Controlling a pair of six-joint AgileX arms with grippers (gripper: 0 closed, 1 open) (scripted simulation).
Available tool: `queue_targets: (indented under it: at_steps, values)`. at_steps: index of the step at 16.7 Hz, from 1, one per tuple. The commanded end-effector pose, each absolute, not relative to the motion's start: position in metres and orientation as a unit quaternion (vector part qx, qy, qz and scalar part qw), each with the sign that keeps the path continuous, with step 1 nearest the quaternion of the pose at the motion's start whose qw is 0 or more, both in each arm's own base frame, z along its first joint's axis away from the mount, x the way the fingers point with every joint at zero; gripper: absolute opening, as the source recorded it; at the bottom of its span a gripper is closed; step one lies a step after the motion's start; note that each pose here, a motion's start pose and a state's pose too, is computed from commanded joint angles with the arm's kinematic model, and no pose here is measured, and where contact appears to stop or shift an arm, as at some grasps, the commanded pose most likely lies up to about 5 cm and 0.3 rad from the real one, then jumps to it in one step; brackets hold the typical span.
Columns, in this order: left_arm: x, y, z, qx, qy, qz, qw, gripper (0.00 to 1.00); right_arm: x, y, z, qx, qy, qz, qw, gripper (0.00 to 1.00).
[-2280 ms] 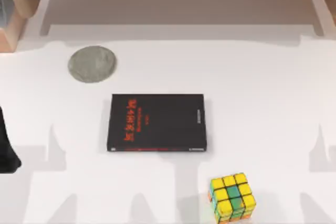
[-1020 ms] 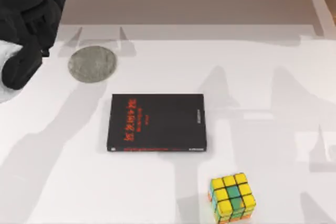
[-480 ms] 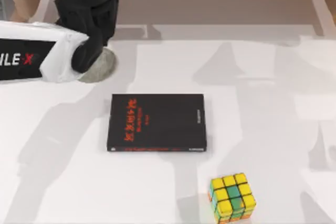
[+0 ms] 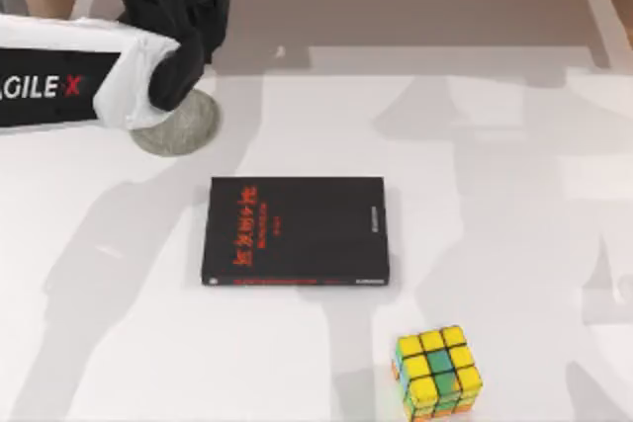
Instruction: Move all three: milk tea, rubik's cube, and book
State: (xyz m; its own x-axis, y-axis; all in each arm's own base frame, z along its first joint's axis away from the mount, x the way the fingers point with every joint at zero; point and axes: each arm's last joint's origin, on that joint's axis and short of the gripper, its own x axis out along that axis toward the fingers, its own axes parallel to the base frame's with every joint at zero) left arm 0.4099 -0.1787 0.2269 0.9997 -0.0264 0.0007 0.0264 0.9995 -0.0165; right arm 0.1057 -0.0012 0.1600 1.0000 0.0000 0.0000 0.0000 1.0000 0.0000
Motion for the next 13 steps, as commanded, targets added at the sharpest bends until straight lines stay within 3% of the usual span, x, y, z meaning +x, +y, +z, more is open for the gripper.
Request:
queue_targets:
  at_steps: [6,12,13]
  values:
    - [0.46,-0.179,0.227,-0.009,-0.001,-0.013,1.0,1.0,0.106,-0.001,0.16,0.0,0.0,0.0,1.0,1.0]
    - [0.466,-0.179,0.226,-0.008,0.0,-0.013,1.0,1.0,0.106,-0.001,0.16,0.0,0.0,0.0,1.0,1.0]
    - [0.466,-0.179,0.226,-0.008,0.0,-0.013,1.0,0.92,0.106,-0.001,0.16,0.0,0.0,0.0,1.0,1.0]
